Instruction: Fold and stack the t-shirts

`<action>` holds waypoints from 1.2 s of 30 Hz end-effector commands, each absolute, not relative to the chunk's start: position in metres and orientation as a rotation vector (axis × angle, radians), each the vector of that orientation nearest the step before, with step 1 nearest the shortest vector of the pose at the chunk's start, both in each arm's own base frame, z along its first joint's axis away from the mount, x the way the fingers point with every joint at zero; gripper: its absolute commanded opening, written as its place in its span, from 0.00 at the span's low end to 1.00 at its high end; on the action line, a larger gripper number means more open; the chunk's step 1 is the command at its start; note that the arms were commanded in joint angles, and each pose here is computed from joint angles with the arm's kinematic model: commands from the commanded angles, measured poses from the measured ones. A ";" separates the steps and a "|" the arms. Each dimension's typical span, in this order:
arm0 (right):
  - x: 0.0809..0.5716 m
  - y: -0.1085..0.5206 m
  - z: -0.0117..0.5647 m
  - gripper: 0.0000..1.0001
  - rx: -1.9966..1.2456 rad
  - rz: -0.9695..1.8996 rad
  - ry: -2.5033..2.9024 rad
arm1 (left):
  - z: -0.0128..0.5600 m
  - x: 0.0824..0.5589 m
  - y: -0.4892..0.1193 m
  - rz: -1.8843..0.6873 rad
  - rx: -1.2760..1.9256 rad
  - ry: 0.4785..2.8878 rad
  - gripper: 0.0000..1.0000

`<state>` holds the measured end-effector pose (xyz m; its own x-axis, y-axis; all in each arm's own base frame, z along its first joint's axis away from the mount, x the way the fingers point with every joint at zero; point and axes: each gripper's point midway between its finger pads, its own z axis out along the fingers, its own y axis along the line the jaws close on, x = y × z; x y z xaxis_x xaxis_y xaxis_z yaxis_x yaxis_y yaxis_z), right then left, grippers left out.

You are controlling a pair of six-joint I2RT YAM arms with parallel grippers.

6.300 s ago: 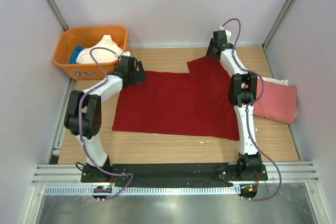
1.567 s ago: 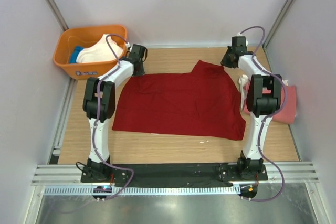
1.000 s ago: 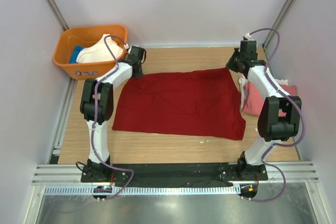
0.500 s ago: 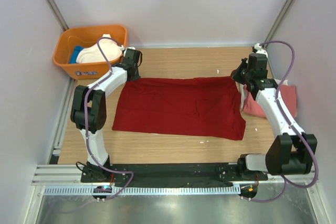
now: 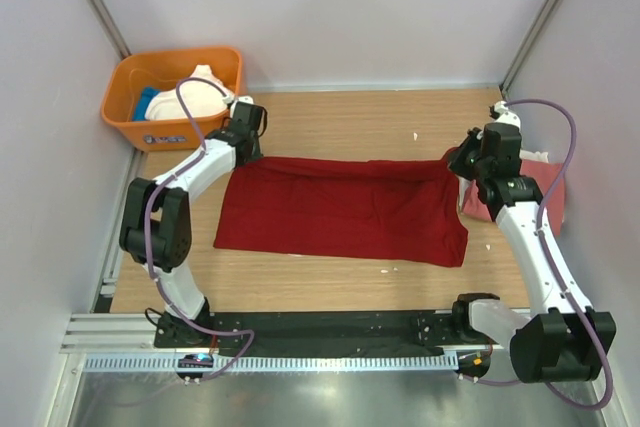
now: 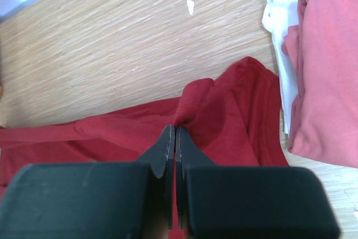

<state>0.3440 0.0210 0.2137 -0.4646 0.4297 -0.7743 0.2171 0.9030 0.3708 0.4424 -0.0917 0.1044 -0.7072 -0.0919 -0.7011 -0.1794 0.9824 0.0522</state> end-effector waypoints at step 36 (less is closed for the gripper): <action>0.231 0.004 0.148 0.35 0.908 0.288 1.969 | 0.059 0.338 -0.108 0.268 -0.266 2.313 0.44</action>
<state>0.2318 0.0103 0.1379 -0.4047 0.6437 -0.6495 0.4493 0.7586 0.4719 0.3352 -0.1105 0.0473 -0.7546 -0.0283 -0.6556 -0.1802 0.9696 0.1655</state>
